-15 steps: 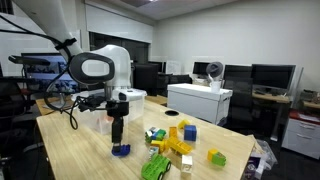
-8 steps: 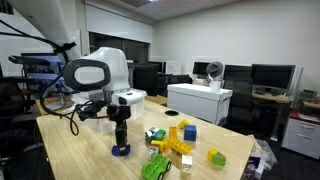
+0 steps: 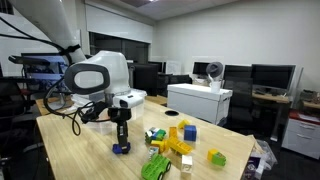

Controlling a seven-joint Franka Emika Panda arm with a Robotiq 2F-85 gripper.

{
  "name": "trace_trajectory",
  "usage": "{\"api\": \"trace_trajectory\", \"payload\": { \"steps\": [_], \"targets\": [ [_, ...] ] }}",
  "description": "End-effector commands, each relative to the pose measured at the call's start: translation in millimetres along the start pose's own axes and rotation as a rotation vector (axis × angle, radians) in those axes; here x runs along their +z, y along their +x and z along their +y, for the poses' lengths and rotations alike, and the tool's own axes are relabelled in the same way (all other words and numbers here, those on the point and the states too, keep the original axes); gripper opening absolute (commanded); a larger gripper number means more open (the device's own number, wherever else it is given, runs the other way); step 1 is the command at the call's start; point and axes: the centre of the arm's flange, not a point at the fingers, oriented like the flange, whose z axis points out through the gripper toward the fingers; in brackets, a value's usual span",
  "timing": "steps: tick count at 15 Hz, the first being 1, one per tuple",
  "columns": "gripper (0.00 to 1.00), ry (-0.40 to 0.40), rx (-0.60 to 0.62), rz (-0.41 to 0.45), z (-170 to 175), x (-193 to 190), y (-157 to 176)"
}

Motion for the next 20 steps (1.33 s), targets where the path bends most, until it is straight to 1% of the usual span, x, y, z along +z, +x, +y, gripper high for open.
{"api": "trace_trajectory", "payload": {
  "steps": [1, 2, 3, 5, 8, 9, 11, 13, 15, 18, 20],
  "targets": [
    [0.13, -0.012, -0.004, -0.027, -5, -11, 9],
    [0.11, -0.02, -0.008, -0.034, -7, -18, 13],
    [0.11, -0.031, -0.019, -0.048, -10, -30, 17],
    [0.11, -0.058, -0.036, -0.035, -18, -58, 28],
    [0.11, -0.087, -0.086, 0.035, -40, -118, 42],
    [0.11, -0.087, -0.105, 0.075, -52, -140, 45],
    [0.11, -0.061, -0.162, 0.148, -84, -184, 43],
    [0.11, -0.015, -0.229, 0.199, -118, -219, 30],
    [0.11, 0.022, -0.311, 0.229, -152, -242, 6],
    [0.11, 0.065, -0.426, 0.225, -194, -255, -34],
    [0.11, 0.07, -0.473, 0.204, -211, -250, -48]
  ]
}}
